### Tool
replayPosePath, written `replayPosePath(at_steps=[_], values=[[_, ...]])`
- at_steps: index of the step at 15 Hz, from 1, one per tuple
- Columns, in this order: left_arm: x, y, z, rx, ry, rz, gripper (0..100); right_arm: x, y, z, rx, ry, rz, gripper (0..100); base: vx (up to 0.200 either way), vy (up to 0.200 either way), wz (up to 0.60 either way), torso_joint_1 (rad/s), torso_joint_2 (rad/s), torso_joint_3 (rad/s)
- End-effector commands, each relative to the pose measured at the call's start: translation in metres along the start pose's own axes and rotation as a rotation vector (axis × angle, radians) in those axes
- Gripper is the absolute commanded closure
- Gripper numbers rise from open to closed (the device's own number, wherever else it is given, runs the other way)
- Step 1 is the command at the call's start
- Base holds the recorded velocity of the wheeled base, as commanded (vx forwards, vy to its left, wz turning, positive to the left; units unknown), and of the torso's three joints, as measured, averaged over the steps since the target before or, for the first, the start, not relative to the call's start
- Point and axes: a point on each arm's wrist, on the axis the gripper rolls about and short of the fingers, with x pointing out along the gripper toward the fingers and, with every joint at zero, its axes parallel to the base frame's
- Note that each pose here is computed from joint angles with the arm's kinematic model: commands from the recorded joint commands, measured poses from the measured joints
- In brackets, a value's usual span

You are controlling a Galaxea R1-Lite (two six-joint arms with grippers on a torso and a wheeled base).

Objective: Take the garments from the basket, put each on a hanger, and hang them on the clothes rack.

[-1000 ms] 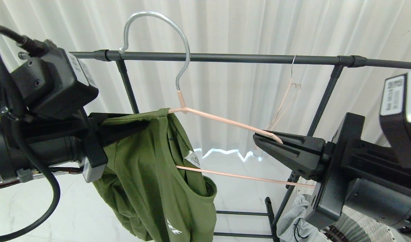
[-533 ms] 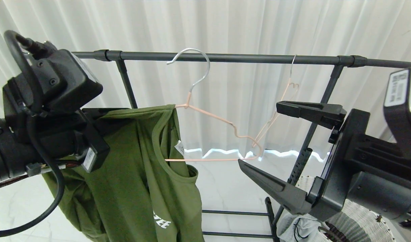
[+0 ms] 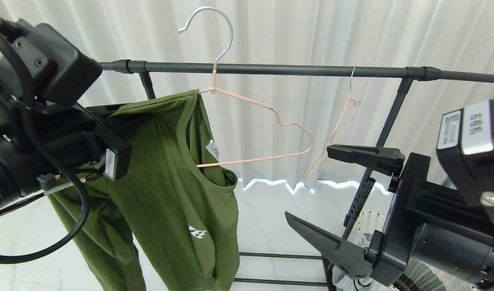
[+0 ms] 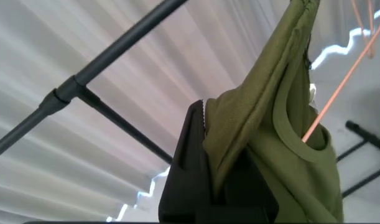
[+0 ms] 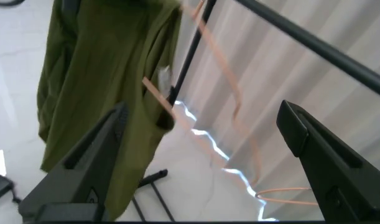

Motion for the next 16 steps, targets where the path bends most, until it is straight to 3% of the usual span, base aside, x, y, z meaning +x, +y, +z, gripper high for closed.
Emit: replayPosePath(at_steps=[1, 6, 9, 13, 16], values=[[-0.001, 0.0, 0.005, -0.022, -0.035, 0.003, 100, 0.005, 0.005, -0.008, 0.052, 0.039, 0.018, 0, 0.0, 0.0, 0.0, 0.0, 0.0, 0.0], [-0.001, -0.004, 0.022, -0.053, -0.113, -0.026, 100, 0.041, 0.013, -0.036, 0.239, 0.165, -0.044, 0, 0.0, 0.0, 0.0, 0.0, 0.0, 0.0], [-0.003, -0.006, 0.028, -0.054, -0.138, -0.04, 100, 0.072, 0.014, -0.04, 0.353, 0.135, -0.179, 0, 0.0, 0.0, 0.0, 0.0, 0.0, 0.0], [-0.005, -0.013, 0.033, -0.053, -0.166, -0.08, 100, 0.099, 0.001, -0.051, 0.359, 0.111, -0.308, 0, 0.0, 0.0, 0.0, 0.0, 0.0, 0.0], [-0.007, -0.016, 0.036, -0.054, -0.18, -0.094, 100, 0.106, 0.003, -0.055, 0.355, 0.118, -0.311, 0, 0.0, 0.0, 0.0, 0.0, 0.0, 0.0]])
